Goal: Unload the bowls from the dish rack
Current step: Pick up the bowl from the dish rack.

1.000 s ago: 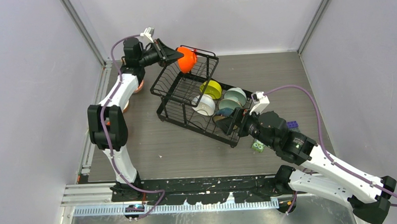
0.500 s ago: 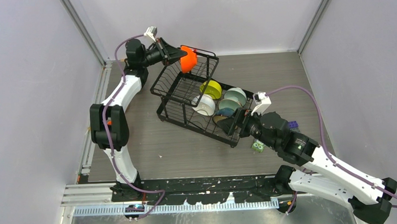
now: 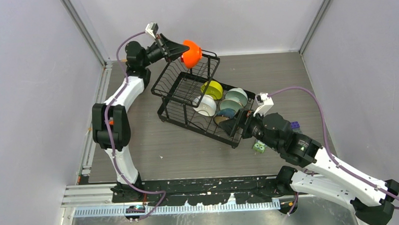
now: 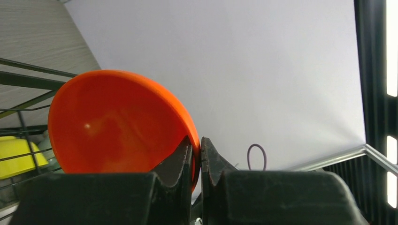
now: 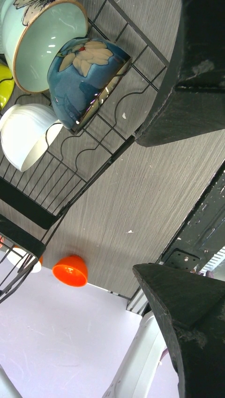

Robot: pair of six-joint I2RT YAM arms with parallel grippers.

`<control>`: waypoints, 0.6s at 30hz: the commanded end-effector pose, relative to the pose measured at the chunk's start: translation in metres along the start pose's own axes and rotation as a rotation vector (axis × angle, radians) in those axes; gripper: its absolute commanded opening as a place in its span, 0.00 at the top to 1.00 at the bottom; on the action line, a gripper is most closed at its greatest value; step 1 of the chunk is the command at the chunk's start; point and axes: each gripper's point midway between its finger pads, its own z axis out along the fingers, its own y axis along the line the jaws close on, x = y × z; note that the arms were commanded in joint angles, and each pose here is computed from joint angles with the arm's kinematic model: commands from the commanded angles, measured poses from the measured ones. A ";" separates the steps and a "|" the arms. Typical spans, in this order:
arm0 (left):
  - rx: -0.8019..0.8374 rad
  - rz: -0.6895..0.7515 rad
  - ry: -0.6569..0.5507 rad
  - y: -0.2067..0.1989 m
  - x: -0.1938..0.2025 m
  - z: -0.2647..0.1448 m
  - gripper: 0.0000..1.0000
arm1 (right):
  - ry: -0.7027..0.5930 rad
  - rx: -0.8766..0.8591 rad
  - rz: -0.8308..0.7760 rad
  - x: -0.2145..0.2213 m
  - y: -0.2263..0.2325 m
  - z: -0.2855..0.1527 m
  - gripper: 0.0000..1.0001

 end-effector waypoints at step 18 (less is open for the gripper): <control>0.200 0.213 0.096 -0.138 0.070 -0.001 1.00 | -0.124 -0.018 -0.078 -0.063 0.027 -0.036 0.02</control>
